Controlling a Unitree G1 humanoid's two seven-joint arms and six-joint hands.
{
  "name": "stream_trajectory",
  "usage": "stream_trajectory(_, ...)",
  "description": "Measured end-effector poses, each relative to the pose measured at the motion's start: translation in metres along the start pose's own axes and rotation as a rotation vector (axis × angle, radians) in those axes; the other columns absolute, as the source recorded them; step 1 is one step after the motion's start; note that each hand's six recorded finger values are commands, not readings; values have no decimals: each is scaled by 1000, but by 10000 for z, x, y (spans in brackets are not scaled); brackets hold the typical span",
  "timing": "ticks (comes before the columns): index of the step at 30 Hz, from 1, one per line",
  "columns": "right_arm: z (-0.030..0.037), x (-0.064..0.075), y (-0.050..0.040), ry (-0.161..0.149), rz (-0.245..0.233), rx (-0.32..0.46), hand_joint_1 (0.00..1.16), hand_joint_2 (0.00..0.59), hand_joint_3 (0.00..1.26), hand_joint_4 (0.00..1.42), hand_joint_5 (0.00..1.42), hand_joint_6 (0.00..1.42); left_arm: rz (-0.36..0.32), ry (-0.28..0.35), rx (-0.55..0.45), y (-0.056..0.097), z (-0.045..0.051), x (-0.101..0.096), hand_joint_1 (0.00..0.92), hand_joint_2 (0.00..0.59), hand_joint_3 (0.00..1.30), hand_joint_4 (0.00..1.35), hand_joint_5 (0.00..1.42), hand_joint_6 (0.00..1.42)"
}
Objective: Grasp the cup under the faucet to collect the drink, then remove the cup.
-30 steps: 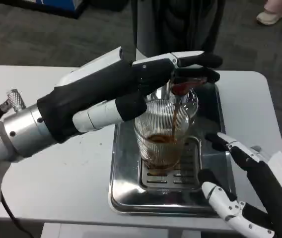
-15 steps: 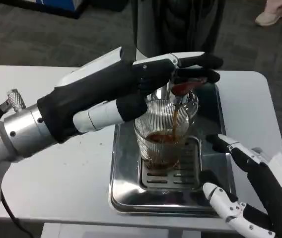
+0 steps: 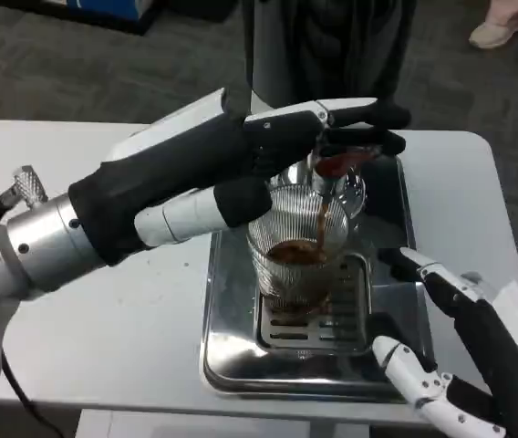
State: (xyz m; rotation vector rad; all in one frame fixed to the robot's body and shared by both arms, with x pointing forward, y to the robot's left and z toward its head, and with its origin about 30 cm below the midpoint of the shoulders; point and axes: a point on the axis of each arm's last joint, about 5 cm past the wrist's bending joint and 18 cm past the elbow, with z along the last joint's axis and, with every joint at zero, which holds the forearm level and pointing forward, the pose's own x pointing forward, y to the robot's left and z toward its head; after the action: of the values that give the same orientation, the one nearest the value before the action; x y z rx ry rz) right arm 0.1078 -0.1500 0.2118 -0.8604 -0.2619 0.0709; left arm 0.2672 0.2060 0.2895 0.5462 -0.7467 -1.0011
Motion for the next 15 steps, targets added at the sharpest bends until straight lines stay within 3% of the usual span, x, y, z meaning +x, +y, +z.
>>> stream_trajectory(3,0,1,0,0,-1,0,274,427,165,184,133,43,0,0,-1,-4,0,-3,0,47,166,202,192,0)
stream_trajectory(7,-6,14,2,6,-4,6,421,324,95,152,133,74,2,2,-2,-12,-5,-12,0,47,166,202,192,0)
stream_trajectory(11,-48,58,19,43,-3,32,554,266,84,130,133,106,4,2,-1,-28,-8,-26,0,47,166,202,192,0)
stream_trajectory(15,-102,121,46,81,-22,100,578,248,81,129,133,121,11,2,0,-39,-13,-43,0,47,166,202,192,0)
